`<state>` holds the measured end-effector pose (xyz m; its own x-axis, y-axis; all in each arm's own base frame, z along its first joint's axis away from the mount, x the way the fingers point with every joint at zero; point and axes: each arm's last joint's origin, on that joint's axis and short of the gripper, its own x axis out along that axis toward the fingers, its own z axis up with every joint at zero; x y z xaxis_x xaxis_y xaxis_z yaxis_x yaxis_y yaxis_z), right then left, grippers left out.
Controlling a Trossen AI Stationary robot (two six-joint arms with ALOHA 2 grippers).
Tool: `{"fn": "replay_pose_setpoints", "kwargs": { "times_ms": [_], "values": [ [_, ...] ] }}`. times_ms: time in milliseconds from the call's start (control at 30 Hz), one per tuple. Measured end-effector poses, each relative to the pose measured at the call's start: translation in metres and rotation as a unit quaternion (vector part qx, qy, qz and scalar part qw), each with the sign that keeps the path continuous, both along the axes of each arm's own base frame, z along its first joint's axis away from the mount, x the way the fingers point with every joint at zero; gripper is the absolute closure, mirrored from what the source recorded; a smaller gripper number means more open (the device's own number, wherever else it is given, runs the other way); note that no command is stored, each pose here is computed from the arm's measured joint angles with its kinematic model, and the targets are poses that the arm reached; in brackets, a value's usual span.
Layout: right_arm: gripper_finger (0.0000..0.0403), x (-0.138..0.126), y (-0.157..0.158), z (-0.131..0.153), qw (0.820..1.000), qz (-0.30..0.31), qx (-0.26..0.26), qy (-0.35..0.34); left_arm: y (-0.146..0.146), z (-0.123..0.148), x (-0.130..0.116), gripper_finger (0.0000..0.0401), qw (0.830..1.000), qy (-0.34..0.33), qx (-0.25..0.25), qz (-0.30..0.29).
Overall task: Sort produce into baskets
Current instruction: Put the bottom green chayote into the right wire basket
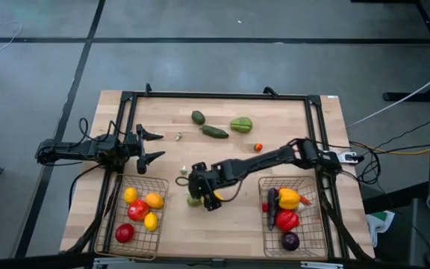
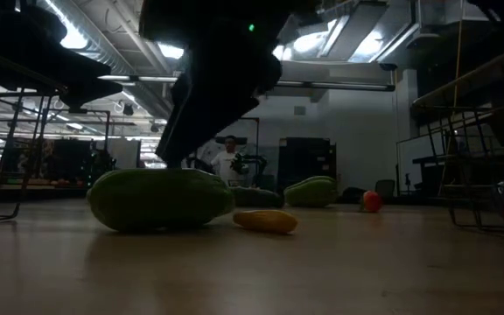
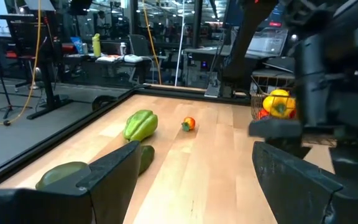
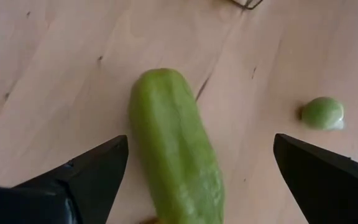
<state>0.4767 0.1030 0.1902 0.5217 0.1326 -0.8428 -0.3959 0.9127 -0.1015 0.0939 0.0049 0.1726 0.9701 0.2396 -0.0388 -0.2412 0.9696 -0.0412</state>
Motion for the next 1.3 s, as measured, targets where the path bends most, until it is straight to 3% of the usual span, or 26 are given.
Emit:
{"fn": "replay_pose_setpoints", "kwargs": {
  "times_ms": [167,567,733,1100,1300],
  "values": [
    [0.0004,0.006,-0.012,-0.013,0.999,0.001,0.035,0.016,0.0,0.0,0.0,0.0095,1.0,0.0,0.0,0.0],
    [0.0009,0.01,-0.018,-0.042,0.996,-0.008,0.063,0.055,0.0,0.0,0.0,0.0095,1.0,0.0,0.0,0.0],
    [0.005,0.011,-0.019,-0.041,0.996,-0.014,0.07,0.055,0.0,0.0,0.0,0.0095,1.0,0.0,0.0,0.0],
    [0.0182,0.007,-0.018,-0.036,0.992,-0.042,0.099,0.073,0.0,0.0,0.0,0.0095,1.0,0.0,0.0,0.0],
    [0.0183,0.0,-0.018,-0.009,0.991,-0.052,0.105,0.065,0.0,0.0,0.0,0.0095,1.0,0.0,0.0,0.0]
  ]
}}
